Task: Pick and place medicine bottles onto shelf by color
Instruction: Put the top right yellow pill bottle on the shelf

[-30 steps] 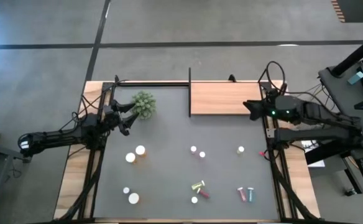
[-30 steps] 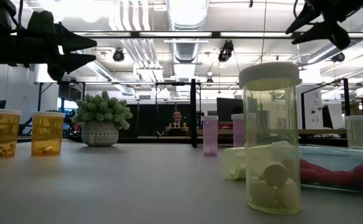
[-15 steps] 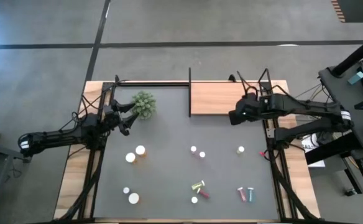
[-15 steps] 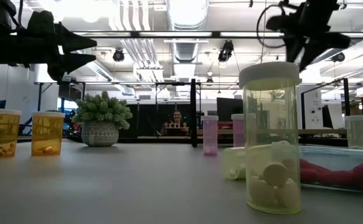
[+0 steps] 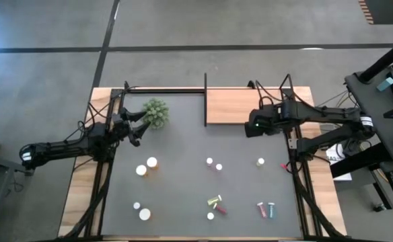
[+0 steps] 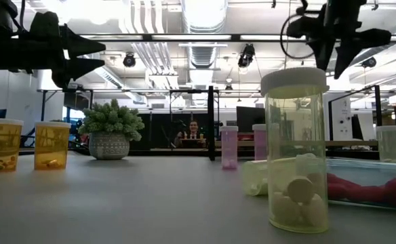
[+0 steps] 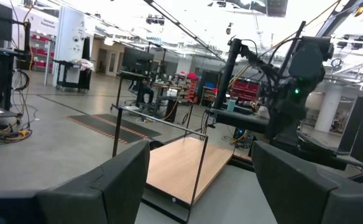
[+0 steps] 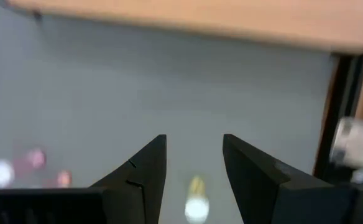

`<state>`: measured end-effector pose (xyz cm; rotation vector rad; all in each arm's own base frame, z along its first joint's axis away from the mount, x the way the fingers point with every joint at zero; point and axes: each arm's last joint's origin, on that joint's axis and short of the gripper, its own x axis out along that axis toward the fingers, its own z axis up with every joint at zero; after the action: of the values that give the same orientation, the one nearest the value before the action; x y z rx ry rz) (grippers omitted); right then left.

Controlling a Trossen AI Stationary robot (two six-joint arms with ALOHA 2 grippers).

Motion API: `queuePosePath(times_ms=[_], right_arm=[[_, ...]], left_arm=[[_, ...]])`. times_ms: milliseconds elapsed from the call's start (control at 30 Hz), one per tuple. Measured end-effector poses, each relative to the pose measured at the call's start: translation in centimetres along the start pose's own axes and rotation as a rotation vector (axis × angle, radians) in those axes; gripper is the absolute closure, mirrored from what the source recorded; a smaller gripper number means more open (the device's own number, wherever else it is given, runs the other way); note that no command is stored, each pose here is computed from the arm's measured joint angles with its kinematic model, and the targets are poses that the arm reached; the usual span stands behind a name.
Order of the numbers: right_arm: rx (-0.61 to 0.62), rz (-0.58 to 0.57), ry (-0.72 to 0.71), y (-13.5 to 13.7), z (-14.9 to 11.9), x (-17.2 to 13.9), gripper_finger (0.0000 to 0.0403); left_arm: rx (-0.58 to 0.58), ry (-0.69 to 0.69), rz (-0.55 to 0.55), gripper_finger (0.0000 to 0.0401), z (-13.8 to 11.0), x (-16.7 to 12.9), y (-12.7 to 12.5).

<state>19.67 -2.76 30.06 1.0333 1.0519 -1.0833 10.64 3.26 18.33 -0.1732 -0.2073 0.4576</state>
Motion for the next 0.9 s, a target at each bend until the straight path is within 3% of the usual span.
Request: queuePosePath(times_ms=[233,300,433,733,900], right_arm=[[-0.04,-0.049,0.092,0.5,-0.5,1.4,0.0255],[0.017,-0.051,0.126,0.7,-0.7,1.6,0.0254],[0.177,-0.064,0.329,1.1,-1.3,2.1,0.0254],[0.239,-0.115,0.396,1.5,-1.8,3.4,0.0253],[0.304,-0.111,0.432,1.4,-3.1,4.3,0.0233]], left_arm=[[0.0,0.001,0.0,0.0134,0.0,0.0,0.0],[0.0,0.0,0.0,0.0134,0.0,0.0,0.0],[0.0,0.0,0.0,0.0134,0.0,0.0,0.0],[0.0,0.0,0.0,0.0134,0.0,0.0,0.0],[0.0,0.0,0.0,0.0134,0.0,0.0,0.0]])
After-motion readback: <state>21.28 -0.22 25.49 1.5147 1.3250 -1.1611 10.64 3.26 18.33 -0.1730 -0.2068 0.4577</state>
